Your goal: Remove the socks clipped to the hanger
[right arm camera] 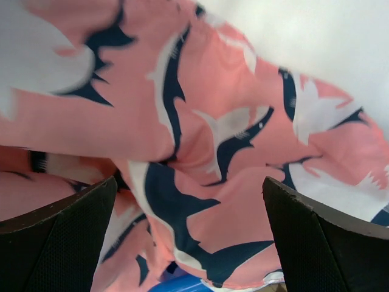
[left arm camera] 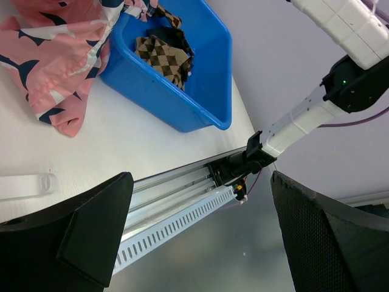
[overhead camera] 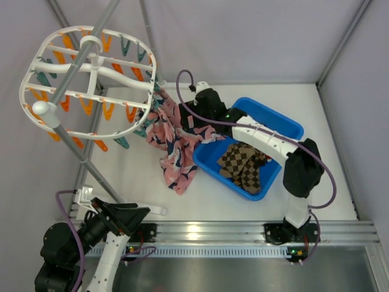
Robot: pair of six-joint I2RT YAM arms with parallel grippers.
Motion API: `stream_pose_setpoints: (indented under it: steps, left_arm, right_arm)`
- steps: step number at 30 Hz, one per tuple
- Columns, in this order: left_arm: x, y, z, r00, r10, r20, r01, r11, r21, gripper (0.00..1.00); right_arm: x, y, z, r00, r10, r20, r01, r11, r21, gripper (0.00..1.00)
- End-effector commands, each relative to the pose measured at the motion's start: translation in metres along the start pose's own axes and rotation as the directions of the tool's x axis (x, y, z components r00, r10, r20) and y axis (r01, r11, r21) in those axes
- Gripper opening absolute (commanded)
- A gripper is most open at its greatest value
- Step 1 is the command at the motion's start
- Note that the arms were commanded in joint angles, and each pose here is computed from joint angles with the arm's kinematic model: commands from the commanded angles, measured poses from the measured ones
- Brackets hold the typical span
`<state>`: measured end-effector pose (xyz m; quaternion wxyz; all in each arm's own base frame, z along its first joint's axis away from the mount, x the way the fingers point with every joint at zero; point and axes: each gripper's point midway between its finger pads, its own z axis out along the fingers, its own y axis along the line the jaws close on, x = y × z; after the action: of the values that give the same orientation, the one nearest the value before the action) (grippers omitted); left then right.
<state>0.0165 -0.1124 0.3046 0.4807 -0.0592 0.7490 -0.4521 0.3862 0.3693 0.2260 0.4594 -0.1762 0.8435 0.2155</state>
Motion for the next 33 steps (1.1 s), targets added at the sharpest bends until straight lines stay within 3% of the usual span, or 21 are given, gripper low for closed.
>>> stream_pose_setpoints:
  steps: [1,10,13,14,17,19,20,22,23,24,26,27,28,30,31,33]
  left_arm:
    - [-0.001,-0.007,-0.001,1.0,0.019,0.016,-0.019,0.999,0.041,0.98]
    - [0.0,-0.005,0.001,1.0,0.015,0.006,-0.016,0.999,0.038,0.97]
    - [0.001,-0.003,0.003,1.0,0.003,0.002,-0.003,0.999,0.034,0.97]
    - [0.001,-0.003,0.003,1.0,0.001,0.001,-0.001,0.999,0.033,0.97]
    - [0.0,-0.005,0.002,1.0,0.002,0.007,-0.002,0.999,0.035,0.97]
    - [0.0,-0.004,0.002,1.0,0.0,0.006,0.0,0.999,0.034,0.97]
    - [0.0,-0.004,0.002,1.0,-0.001,0.006,0.001,0.999,0.034,0.97]
    - [0.0,-0.003,0.003,1.0,-0.009,0.005,0.009,0.999,0.031,0.97]
    - [0.0,-0.003,0.003,1.0,-0.009,0.006,0.009,1.0,0.03,0.97]
    - [0.0,-0.004,0.002,1.0,-0.01,0.008,0.01,1.0,0.03,0.97]
    - [0.0,-0.004,0.002,1.0,-0.009,0.01,0.008,0.999,0.032,0.97]
    - [-0.001,-0.005,0.001,1.0,-0.007,0.01,0.007,0.999,0.035,0.97]
    - [-0.001,-0.007,0.0,1.0,-0.003,0.012,0.003,0.999,0.039,0.97]
    - [0.0,-0.007,-0.001,1.0,0.005,0.01,-0.006,0.999,0.043,0.97]
    - [0.001,-0.006,0.0,1.0,0.003,0.004,-0.003,0.999,0.043,0.97]
    - [0.002,-0.006,0.001,1.0,-0.003,-0.001,0.003,0.999,0.045,0.97]
  right_arm:
    - [0.042,-0.009,0.011,0.987,-0.04,-0.153,0.046,0.998,0.039,0.99]
    - [0.078,0.006,0.023,0.975,-0.089,-0.205,0.103,0.993,0.057,0.99]
    - [0.08,0.012,0.033,0.971,-0.102,-0.218,0.113,0.993,0.039,0.71]
    - [0.077,0.019,0.036,0.971,-0.103,-0.215,0.108,0.994,0.011,0.4]
    - [0.075,0.049,0.048,0.976,-0.089,-0.197,0.064,0.989,-0.13,0.0]
    - [0.074,0.082,0.045,0.983,-0.042,-0.179,-0.011,0.959,-0.283,0.0]
    - [0.051,0.117,0.037,0.995,-0.003,-0.104,-0.045,0.889,-0.456,0.0]
    - [0.034,0.157,0.018,0.988,0.111,-0.108,-0.155,0.757,-0.635,0.0]
    - [0.015,0.184,-0.002,0.989,0.133,-0.062,-0.132,0.623,-0.771,0.0]
    - [0.004,0.195,-0.014,0.985,0.167,-0.051,-0.136,0.55,-0.824,0.0]
    - [0.001,0.214,-0.037,0.968,0.214,-0.131,-0.211,0.409,-0.888,0.05]
    - [-0.014,0.22,-0.052,0.968,0.238,-0.082,-0.164,0.349,-0.923,0.1]
    - [-0.007,0.217,-0.052,0.959,0.254,-0.125,-0.21,0.342,-0.916,0.35]
    - [-0.013,0.199,-0.048,0.947,0.298,-0.117,-0.235,0.4,-0.886,0.68]
    - [-0.001,0.183,-0.032,0.946,0.309,-0.103,-0.25,0.488,-0.836,0.99]
    - [-0.006,0.156,-0.029,0.946,0.321,-0.05,-0.246,0.606,-0.756,0.99]
